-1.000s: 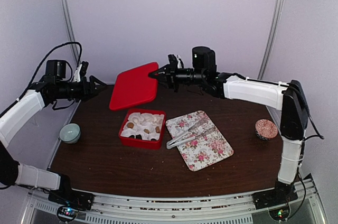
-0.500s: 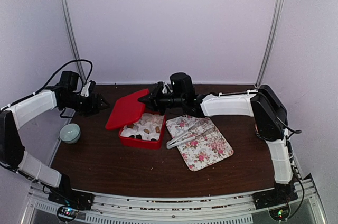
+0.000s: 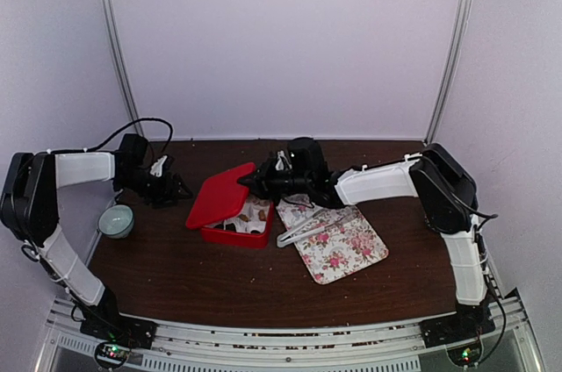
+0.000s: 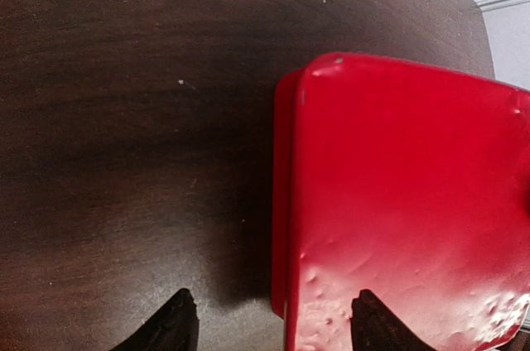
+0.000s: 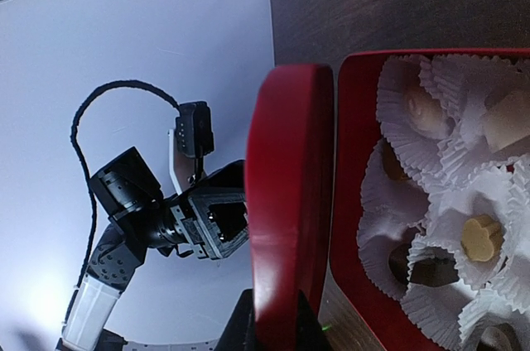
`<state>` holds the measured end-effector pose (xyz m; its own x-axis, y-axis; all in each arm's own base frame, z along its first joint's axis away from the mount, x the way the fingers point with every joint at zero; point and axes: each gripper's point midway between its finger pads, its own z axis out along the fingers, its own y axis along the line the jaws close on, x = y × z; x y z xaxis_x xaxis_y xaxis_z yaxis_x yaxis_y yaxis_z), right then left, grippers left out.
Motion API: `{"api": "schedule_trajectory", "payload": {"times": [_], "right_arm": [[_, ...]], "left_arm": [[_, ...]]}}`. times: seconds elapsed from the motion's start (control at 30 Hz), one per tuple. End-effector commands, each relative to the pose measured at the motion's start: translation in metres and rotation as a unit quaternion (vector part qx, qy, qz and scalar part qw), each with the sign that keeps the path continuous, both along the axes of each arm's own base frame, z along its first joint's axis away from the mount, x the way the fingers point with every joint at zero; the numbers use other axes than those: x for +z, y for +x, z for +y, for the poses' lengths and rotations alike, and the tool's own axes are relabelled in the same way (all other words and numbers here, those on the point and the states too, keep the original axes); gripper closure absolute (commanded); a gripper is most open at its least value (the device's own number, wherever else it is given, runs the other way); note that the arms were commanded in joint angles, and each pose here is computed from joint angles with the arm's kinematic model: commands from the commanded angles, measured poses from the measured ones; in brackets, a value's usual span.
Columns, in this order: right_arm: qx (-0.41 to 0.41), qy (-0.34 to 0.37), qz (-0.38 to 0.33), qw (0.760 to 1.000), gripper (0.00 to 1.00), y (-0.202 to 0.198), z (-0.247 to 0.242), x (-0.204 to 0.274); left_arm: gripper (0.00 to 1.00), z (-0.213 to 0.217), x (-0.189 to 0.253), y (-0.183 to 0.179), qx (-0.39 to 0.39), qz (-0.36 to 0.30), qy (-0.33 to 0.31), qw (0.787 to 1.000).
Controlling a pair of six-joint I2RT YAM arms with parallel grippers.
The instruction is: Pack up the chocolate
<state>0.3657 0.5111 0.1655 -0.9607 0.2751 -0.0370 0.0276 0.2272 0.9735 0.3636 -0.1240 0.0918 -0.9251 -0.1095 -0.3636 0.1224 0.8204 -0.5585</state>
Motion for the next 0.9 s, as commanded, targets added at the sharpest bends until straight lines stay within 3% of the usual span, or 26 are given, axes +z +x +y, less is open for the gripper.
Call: {"api": "schedule_trajectory", "payload": {"times": [0.0, 0.37, 0.63, 0.87], "right_arm": [[-0.005, 0.020, -0.023, 1.000, 1.00, 0.003, -0.001, 0.012], [-0.011, 0.022, -0.035, 0.999, 0.99, 0.005, -0.017, 0.015], [-0.014, 0.044, -0.051, 0.998, 0.99, 0.012, -0.018, 0.033], [-0.020, 0.036, -0.044, 0.998, 0.99, 0.016, -0.025, 0.027]], "left_arm": [[0.35, -0.016, 0.004, 0.009, -0.033, -0.027, -0.016, 0.999], [0.43, -0.039, -0.007, 0.010, -0.065, -0.014, -0.006, 0.998], [0.31, -0.027, -0.016, 0.013, -0.044, 0.000, 0.035, 0.998], [0.35, -0.041, -0.012, 0.018, -0.067, -0.004, 0.009, 0.998]]}}
